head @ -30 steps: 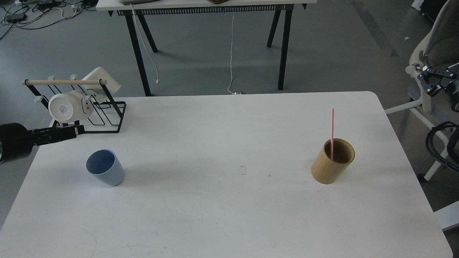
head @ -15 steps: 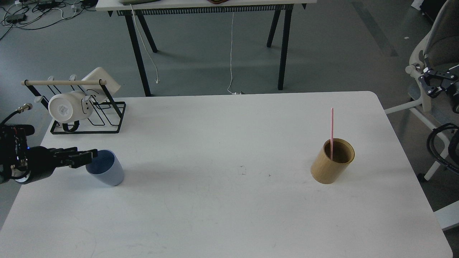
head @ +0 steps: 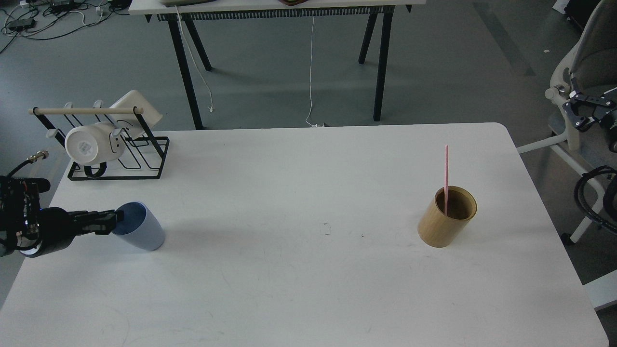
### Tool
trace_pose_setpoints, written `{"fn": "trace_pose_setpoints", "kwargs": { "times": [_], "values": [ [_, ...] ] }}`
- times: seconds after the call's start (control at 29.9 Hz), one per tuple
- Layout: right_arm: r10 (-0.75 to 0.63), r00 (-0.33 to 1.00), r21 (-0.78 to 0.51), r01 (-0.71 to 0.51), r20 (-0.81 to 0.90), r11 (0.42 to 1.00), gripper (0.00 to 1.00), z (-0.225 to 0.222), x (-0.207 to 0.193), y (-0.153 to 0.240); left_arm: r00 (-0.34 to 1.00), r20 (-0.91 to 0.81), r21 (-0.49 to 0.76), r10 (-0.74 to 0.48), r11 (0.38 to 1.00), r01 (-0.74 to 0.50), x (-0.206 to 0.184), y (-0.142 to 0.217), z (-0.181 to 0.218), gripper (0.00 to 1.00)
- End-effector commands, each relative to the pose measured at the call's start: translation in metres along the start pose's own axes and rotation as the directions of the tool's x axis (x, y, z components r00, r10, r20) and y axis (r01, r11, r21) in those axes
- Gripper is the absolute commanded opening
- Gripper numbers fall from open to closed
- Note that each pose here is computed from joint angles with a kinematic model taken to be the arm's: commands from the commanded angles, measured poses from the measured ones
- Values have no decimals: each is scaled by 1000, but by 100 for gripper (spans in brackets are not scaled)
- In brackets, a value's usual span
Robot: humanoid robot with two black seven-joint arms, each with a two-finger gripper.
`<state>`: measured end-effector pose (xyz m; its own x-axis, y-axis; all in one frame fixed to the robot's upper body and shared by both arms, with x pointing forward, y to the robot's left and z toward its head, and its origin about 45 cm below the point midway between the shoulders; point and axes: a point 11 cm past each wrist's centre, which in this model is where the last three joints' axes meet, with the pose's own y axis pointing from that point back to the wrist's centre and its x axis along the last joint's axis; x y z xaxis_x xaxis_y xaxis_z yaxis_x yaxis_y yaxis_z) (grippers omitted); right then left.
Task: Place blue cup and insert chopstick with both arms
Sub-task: 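Grasp the light blue cup with the left gripper, then carry the blue cup toward the table center with the left gripper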
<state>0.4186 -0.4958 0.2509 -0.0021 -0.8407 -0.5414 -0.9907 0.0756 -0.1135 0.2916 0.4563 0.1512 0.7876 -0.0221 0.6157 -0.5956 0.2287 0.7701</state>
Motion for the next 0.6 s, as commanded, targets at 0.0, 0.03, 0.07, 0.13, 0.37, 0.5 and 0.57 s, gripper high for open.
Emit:
{"fn": "trace_pose_setpoints", "kwargs": {
  "times": [0.0,0.03,0.07,0.13,0.37,0.5,0.57],
  "values": [
    [0,1000,1,0,-1,1000,99,-1,0,0,1000,11,-40,8,999,-7,6,0,11,1],
    [1,1000,2,-1,0,1000,99,-1,0,0,1000,15,-54,15,998,-14,12,0,16,1],
    [1,1000,3,-1,-3,1000,99,-2,1,0,999,24,-63,27,998,-25,20,0,19,1],
    [1,1000,6,-1,-8,1000,99,-6,1,0,998,46,-90,42,995,-38,43,1,32,1],
    [-8,1000,17,8,-17,1000,99,-16,-2,-4,971,236,-132,41,991,-10,102,-17,102,0],
    [-28,999,34,29,-34,999,99,-31,-10,-12,920,392,-174,-6,981,80,108,-41,157,0],
    [-33,999,39,35,-40,999,99,-35,-12,-14,878,479,-189,-10,975,114,109,-52,186,1]
  ]
}}
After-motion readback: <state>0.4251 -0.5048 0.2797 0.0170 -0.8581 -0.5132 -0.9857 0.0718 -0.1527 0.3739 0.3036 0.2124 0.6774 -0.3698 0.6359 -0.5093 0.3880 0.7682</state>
